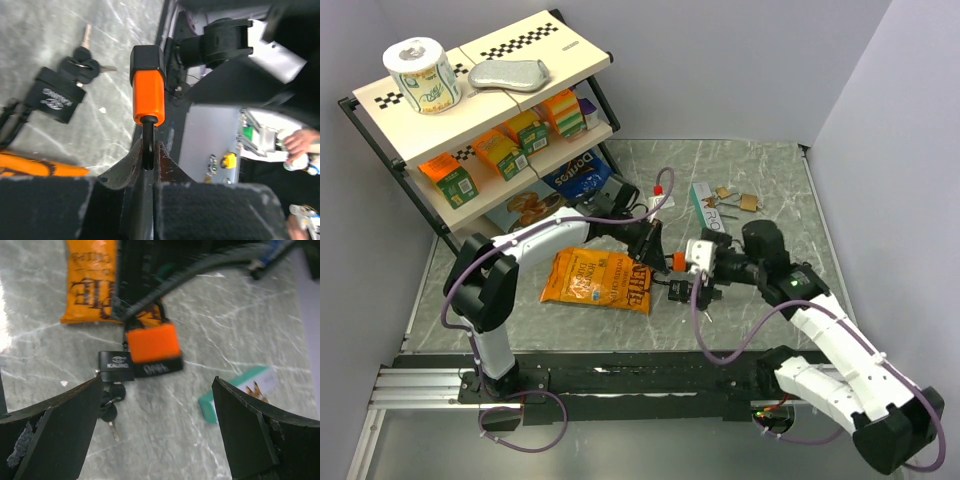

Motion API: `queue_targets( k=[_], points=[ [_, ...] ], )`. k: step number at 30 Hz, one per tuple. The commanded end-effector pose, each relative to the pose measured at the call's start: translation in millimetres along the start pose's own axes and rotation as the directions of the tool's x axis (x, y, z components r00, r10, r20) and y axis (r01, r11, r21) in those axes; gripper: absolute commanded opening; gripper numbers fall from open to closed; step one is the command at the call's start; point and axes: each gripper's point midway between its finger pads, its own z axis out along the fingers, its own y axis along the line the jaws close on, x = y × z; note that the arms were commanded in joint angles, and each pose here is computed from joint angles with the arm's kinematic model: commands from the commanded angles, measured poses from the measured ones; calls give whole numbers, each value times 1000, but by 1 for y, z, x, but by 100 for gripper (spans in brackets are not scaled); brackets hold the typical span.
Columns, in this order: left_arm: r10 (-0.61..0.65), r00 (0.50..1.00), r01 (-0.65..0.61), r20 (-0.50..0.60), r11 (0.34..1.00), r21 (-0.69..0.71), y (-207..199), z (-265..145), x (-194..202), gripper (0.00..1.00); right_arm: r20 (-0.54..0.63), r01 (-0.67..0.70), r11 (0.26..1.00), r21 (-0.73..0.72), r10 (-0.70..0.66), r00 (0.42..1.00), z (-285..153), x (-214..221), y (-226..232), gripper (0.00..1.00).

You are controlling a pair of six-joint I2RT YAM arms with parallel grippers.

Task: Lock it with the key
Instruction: Place the lock at the center of the board.

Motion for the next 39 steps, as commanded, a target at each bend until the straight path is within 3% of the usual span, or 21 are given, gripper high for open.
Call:
queue_targets(
  k=[1,5,9,16,21,24,26,30,32,33,36,39],
  points=[
    [36,999,-38,16,995,91,-34,-3,-11,1,43,180,984,0,-180,983,15,-16,4,94],
    [32,999,-32,8,995,89,-36,0,-8,1,38,232,973,5,-232,972,25,-17,6,86],
    [29,1000,-29,4,995,91,-37,1,-6,1,26,273,962,-15,-273,962,32,-16,9,70],
    [37,999,-37,4,995,90,-38,1,-6,1,-37,299,954,-40,-300,953,35,-1,12,63],
    [43,999,-43,7,996,81,-37,0,-7,9,-66,269,963,-21,-270,961,35,3,8,33],
    [46,999,-47,11,995,85,-40,0,-6,18,-85,243,970,-22,-244,966,31,8,10,22],
    [49,999,-50,18,996,78,-39,-2,-5,30,-96,205,978,-31,-207,974,26,12,14,13],
    [64,997,-66,36,996,53,-35,-7,-4,47,-142,76,997,4,-75,987,11,29,7,10],
    [78,994,-79,80,997,21,-29,-18,-12,66,-163,-39,999,21,42,986,4,41,3,8],
    [73,993,-74,95,997,-2,-24,-23,-13,67,-189,-104,994,29,108,976,-3,50,3,8],
    [119,974,-96,193,987,-126,-4,-48,-28,75,-263,-335,931,147,363,894,-26,94,-10,8],
    [262,921,-171,289,937,-305,2,-83,-53,98,-327,-530,793,302,608,723,-53,154,-8,8]
  ],
)
